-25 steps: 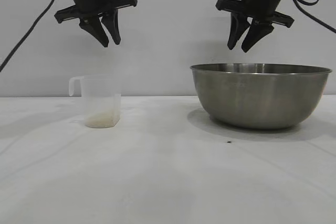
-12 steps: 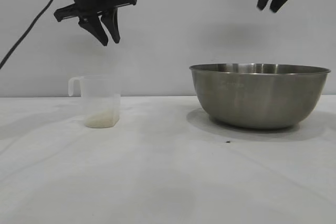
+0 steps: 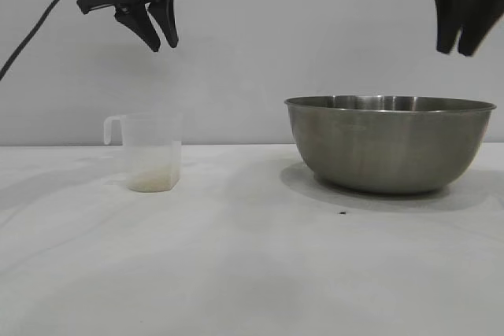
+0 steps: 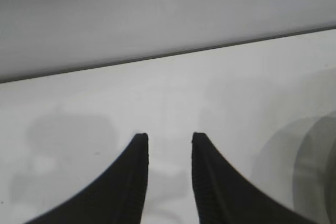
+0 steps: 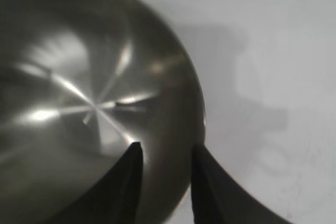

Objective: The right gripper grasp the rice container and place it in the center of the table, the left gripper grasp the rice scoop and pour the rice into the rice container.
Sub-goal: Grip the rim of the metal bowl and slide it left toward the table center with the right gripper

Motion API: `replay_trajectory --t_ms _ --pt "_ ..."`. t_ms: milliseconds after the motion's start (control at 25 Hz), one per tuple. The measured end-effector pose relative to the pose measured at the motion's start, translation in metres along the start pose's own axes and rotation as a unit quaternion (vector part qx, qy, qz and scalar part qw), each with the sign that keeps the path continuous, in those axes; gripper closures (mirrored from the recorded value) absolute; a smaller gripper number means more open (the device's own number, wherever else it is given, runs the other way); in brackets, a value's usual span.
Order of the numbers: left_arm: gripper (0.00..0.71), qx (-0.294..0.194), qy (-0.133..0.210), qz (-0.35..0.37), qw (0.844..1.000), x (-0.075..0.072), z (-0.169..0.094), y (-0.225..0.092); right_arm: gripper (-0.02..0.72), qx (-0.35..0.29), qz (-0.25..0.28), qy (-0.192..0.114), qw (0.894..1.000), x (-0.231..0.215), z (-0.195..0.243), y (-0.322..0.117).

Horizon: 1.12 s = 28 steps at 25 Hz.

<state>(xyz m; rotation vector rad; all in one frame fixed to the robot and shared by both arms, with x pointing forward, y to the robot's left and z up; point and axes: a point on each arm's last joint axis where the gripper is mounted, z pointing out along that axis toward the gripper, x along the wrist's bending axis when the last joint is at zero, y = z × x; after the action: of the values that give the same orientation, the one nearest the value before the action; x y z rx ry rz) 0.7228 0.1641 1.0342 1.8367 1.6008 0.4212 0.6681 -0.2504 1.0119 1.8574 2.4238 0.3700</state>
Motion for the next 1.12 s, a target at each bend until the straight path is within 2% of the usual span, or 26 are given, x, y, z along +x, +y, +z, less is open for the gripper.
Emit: replay_trajectory --t_ms 520,600,720,920,1120 --pt "0.548 -0.002 0.002 0.004 1.0 0.0 0.0 0.0 0.476 0.047 0.007 -0.004 0.999 -0.014 0.06 0.0" --pt "0.548 -0.002 0.002 0.004 1.0 0.0 0.0 0.0 0.601 0.052 0.008 -0.003 0.999 -0.015 0.064 0.0" --pt "0.548 -0.002 0.002 0.004 1.0 0.0 0.0 0.0 0.703 0.055 0.013 0.002 0.998 -0.014 0.066 -0.001" --pt "0.548 0.0 0.002 0.004 1.0 0.0 0.0 0.0 0.703 0.067 0.008 0.009 0.998 -0.007 0.067 -0.002" --pt "0.548 0.01 0.003 0.005 1.0 0.001 0.0 -0.002 0.703 0.093 -0.024 0.02 0.995 0.023 0.069 -0.003"
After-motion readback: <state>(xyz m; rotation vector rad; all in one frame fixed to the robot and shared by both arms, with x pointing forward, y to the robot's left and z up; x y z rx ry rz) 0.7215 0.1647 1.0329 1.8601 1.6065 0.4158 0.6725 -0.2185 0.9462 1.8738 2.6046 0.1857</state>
